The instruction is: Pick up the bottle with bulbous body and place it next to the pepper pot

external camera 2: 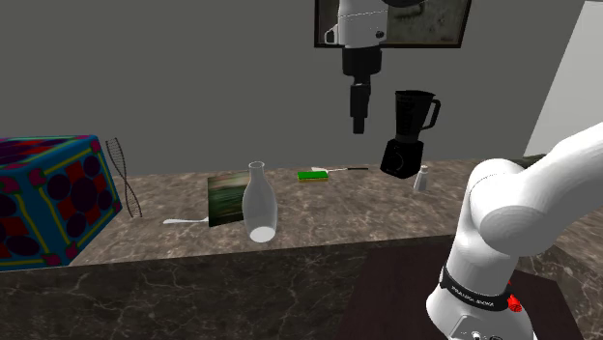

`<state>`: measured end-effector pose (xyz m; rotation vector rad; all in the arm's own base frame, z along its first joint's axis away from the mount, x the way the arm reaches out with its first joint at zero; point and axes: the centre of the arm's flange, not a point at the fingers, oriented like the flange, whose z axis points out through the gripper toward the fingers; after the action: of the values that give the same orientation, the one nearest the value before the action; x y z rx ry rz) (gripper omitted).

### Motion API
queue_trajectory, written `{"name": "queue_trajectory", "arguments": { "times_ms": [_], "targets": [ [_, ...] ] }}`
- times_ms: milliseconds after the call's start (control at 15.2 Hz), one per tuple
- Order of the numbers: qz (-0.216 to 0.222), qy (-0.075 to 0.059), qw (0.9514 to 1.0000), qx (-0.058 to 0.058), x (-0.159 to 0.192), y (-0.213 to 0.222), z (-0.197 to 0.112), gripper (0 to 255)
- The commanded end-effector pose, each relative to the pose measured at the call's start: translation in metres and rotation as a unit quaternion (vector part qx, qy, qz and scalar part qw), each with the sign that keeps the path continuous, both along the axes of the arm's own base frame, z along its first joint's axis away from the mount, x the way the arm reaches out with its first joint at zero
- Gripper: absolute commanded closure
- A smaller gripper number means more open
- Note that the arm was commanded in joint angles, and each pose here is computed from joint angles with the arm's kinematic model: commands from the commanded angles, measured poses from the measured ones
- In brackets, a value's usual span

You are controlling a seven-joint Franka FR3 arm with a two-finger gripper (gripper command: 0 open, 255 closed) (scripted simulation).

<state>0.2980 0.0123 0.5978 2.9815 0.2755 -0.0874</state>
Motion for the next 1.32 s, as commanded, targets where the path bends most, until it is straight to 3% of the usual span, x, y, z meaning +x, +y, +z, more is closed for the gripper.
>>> {"name": "queue_trajectory", "arguments": {
  "times_ms": [0, 1254],
  "targets": [
    [0.0, 0.0, 1.0, 0.0, 0.0, 0.0, 0.0, 0],
    [0.006, 0.005, 0.9983, 0.058, 0.226, 0.005, -0.106, 0]
  ]
}}
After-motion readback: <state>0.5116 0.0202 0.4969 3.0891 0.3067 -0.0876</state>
